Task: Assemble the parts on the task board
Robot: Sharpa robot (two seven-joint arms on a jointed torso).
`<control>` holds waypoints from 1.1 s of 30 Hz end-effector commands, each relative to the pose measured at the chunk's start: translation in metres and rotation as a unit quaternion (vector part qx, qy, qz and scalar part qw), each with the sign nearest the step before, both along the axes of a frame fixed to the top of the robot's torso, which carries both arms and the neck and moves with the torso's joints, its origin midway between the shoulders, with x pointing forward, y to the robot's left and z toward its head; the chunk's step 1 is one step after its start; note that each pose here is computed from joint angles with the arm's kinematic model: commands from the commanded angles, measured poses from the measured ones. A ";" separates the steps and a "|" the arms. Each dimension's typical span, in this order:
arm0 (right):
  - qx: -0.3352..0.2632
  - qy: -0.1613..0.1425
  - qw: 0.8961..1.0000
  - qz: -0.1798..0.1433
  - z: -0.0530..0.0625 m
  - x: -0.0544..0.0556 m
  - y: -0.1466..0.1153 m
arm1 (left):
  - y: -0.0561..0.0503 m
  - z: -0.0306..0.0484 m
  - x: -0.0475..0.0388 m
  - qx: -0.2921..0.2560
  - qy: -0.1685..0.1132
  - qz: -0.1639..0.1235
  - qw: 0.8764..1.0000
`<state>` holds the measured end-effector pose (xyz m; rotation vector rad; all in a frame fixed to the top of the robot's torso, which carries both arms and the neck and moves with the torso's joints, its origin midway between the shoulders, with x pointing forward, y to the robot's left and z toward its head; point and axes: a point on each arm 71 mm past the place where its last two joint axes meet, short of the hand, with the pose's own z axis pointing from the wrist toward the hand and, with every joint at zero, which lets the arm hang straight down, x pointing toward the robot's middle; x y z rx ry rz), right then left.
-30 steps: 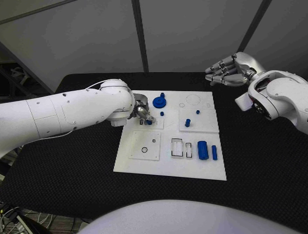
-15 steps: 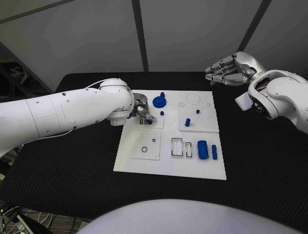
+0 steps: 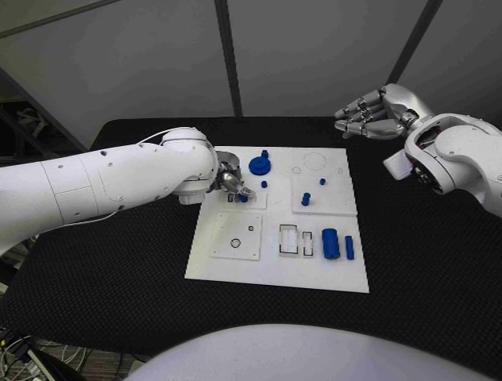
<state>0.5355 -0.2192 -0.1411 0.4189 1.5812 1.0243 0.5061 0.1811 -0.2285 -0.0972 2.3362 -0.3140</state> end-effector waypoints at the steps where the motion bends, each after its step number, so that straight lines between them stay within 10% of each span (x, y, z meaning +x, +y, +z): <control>1: 0.000 -0.002 1.000 0.004 0.001 0.000 0.001 | 0.001 0.0004 0.0001 0.008 -0.001 -0.003 1.000; 33: -0.001 0.000 1.000 0.005 0.001 0.000 0.001 | -0.003 0.0010 -0.0025 0.007 0.001 -0.011 1.000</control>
